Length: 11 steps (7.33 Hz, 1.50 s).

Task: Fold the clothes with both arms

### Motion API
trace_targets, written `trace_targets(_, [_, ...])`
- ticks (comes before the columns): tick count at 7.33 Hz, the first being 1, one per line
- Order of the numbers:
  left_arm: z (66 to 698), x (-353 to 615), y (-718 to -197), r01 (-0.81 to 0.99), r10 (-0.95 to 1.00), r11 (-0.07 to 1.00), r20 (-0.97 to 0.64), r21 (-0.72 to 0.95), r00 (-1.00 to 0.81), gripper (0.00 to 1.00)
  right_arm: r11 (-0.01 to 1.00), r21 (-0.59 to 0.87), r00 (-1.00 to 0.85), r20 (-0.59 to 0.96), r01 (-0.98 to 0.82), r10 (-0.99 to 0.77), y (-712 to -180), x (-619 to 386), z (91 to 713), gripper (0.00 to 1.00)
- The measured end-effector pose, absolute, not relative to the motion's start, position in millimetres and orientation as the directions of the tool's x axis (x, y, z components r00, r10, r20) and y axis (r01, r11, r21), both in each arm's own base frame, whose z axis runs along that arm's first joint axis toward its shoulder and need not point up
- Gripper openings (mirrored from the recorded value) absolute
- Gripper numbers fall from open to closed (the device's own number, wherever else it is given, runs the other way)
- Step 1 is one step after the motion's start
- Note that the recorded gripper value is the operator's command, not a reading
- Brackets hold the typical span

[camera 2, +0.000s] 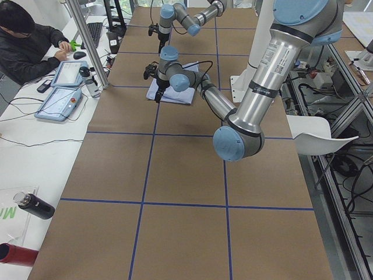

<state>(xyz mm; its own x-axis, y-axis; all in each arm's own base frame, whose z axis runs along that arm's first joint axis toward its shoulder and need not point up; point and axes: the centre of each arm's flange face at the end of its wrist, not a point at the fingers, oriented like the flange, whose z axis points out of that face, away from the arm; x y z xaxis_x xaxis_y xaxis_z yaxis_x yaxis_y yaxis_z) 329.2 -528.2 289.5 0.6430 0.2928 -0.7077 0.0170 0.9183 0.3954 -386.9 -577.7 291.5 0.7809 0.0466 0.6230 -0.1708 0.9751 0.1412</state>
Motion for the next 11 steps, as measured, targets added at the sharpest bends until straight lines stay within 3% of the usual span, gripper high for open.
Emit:
trace_targets(6, [444.2, 73.5, -534.8, -0.220, 0.489, 0.826, -0.464, 0.519, 0.739, 1.00, 0.966, 0.206, 0.765, 0.594, 0.156, -0.250, -522.5, -55.4, 495.3, 1.00])
trace_targets(9, [512.0, 0.6, -496.3, -0.199, 0.431, 0.867, -0.484, 0.458, 0.762, 1.00, 0.975, 0.151, 0.751, 0.622, 0.161, -0.221, -443.2, 42.8, 591.1, 1.00])
trace_targets(11, [555.3, -29.0, -473.9, -0.150, 0.342, 0.916, -0.530, 0.372, 0.776, 1.00, 0.989, 0.090, 0.754, 0.640, 0.117, -0.147, -411.2, 63.2, 618.2, 1.00])
